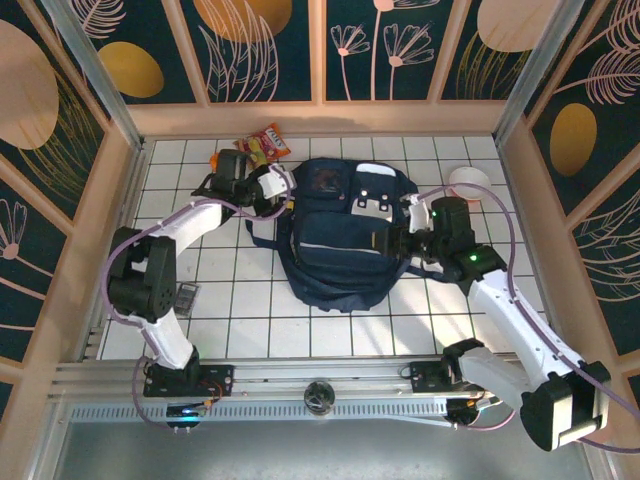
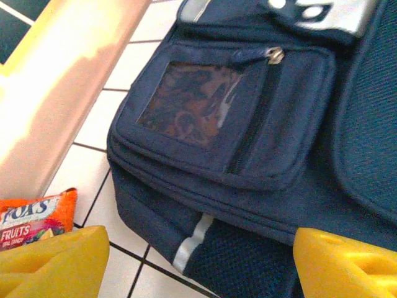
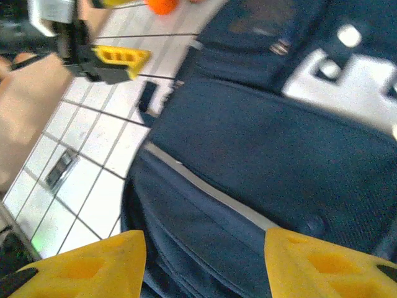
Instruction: Pack the student bag
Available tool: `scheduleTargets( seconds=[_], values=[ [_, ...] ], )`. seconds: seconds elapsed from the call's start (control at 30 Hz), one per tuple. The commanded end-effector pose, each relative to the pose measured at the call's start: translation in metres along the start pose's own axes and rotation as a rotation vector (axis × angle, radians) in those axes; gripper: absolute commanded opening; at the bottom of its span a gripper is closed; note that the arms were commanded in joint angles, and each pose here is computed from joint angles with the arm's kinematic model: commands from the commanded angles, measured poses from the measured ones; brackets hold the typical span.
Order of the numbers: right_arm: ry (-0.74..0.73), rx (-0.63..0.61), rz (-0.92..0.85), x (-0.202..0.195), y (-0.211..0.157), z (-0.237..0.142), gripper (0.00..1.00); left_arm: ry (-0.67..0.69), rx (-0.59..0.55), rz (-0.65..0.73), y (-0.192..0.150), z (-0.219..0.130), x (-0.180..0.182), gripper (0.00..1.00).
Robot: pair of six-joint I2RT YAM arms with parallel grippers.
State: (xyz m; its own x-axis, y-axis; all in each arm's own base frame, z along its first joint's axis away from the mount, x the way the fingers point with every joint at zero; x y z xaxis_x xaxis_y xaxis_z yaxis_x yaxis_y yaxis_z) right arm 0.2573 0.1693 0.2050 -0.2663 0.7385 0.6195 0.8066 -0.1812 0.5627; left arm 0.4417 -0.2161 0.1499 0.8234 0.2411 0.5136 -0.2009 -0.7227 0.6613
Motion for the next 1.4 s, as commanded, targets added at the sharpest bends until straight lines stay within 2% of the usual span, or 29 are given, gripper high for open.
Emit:
scheduleTargets(
  seconds=[0.0,0.1,0.17,0.37,0.53,0.63,0.73,0.83,0.93,1.07,1.17,1.37],
  values=[
    [-0.187,-0.032,0.356,-0.045,-0.018,0.007,0.52,0.034,0.135,0.012,-0.022,0.026,0.002,0.77],
    [-0.242,-0.046,0.428,-0.069,-0.027,0.013,0.5,-0.046,0.176,0.06,-0.033,0.035,-0.021,0.77],
    [-0.215,-0.044,0.444,-0.075,-0.026,0.022,0.49,-0.13,0.14,0.098,-0.029,0.031,-0.046,0.77],
    [-0.162,-0.002,0.433,-0.088,-0.021,0.053,0.44,-0.233,0.088,0.112,-0.02,0.011,-0.099,0.75],
    [-0.116,-0.006,0.386,-0.096,0.001,0.073,0.43,-0.257,-0.011,0.068,0.001,-0.012,-0.122,0.75],
    [-0.086,-0.032,0.342,-0.095,0.023,0.074,0.47,-0.206,-0.046,0.043,0.013,-0.026,-0.117,0.8],
    [-0.108,-0.077,0.256,-0.091,0.048,0.061,0.53,-0.13,-0.042,-0.015,0.014,-0.041,-0.093,0.85],
    [-0.136,-0.124,0.138,-0.079,0.065,0.041,0.58,-0.12,-0.112,-0.13,0.007,-0.058,-0.063,0.85],
    [-0.121,-0.137,0.082,-0.065,0.069,0.026,0.59,-0.176,-0.08,-0.166,-0.004,-0.057,-0.049,0.85],
    [-0.051,-0.118,0.078,-0.043,0.056,0.016,0.58,-0.34,-0.026,-0.232,-0.014,-0.039,-0.051,0.83],
    [-0.033,-0.091,0.015,-0.023,0.034,0.018,0.58,-0.423,-0.043,-0.309,-0.01,-0.029,-0.047,0.78],
    [-0.034,-0.031,-0.34,0.023,-0.021,0.032,0.58,-0.456,-0.027,-0.431,-0.018,-0.012,-0.049,0.75]
  ],
)
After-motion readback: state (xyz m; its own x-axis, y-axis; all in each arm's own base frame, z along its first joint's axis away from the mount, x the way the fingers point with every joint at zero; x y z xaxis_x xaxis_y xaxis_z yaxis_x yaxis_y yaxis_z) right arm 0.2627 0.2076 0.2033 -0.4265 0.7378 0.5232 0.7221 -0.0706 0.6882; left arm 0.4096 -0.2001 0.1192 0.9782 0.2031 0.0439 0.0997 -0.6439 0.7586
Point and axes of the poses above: each hand's point on the last joint's axis, 136 mm out from that joint toward the fingers, its own z axis out along the fingers, its own x axis along the line the jaws close on, y = z × x, the point moved 1 cm from there along -z, back along the fingers, and after that the axes turned 10 degrees about z, right-handed, at the moved point
